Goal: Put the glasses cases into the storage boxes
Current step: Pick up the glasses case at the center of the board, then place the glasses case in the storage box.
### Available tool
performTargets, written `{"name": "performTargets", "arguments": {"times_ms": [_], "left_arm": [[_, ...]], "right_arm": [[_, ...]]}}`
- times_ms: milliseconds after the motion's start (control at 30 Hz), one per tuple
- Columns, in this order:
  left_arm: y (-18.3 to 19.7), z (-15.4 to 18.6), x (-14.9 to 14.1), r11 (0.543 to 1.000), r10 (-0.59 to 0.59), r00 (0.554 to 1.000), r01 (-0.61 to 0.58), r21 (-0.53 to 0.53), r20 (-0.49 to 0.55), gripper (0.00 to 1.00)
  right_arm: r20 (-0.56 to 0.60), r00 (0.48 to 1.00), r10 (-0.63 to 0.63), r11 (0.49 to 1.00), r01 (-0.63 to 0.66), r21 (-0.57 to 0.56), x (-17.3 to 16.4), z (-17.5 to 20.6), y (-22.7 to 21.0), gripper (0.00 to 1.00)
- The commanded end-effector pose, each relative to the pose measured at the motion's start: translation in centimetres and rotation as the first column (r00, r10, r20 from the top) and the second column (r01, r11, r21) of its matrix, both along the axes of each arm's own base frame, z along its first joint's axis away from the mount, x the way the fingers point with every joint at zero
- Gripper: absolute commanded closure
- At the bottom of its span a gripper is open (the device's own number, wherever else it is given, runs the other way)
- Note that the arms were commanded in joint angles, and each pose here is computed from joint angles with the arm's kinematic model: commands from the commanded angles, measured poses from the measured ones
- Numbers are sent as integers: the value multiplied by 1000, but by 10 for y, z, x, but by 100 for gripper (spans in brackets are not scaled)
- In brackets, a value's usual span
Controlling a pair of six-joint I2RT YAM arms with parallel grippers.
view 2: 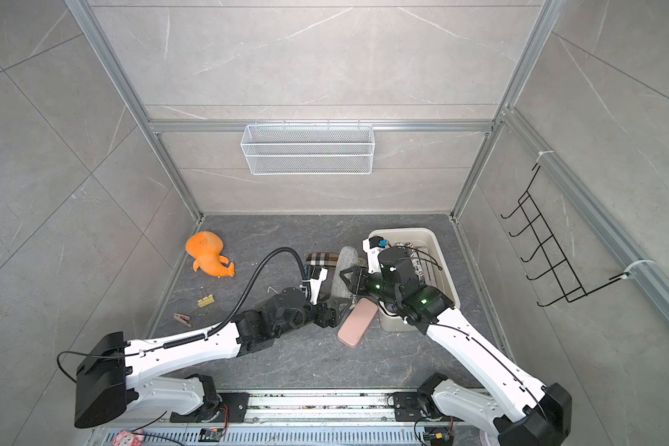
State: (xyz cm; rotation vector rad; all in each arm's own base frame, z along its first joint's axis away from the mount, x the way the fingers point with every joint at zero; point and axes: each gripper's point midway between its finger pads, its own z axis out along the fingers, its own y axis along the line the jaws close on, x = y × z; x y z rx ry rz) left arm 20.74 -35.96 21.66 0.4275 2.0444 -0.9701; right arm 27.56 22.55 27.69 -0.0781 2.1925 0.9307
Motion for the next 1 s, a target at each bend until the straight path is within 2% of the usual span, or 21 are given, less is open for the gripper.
{"name": "performTargets", "arguments": {"times_ms": [0,167,333,500,733,867,967], "left_arm": [[17,23,-1,997,48,998,-46,-60,35,11],[58,5,1,985,175,984,-175,-12,20,11],[105,-13,10,928,365,931,-365,71,11,11],[128,-26,12,887,454,891,-452,92,1,11],[134,-32,12,871,480,877,-476,124,-4,11],[135,-33,11,870,479,878,-474,134,-5,11],[137,-31,10,871,476,879,-471,136,-6,11]], "right_arm": [[89,995,-50,998,54,-43,4,29,-14,69],[137,987,-78,985,98,-145,5,43,-31,69],[167,979,-113,958,152,-244,6,50,-58,69],[162,973,-165,934,207,-291,13,48,-88,69],[141,958,-251,852,288,-437,35,39,-127,69],[108,956,-274,807,289,-515,51,30,-138,69],[61,963,-261,797,251,-549,63,22,-138,69]]}}
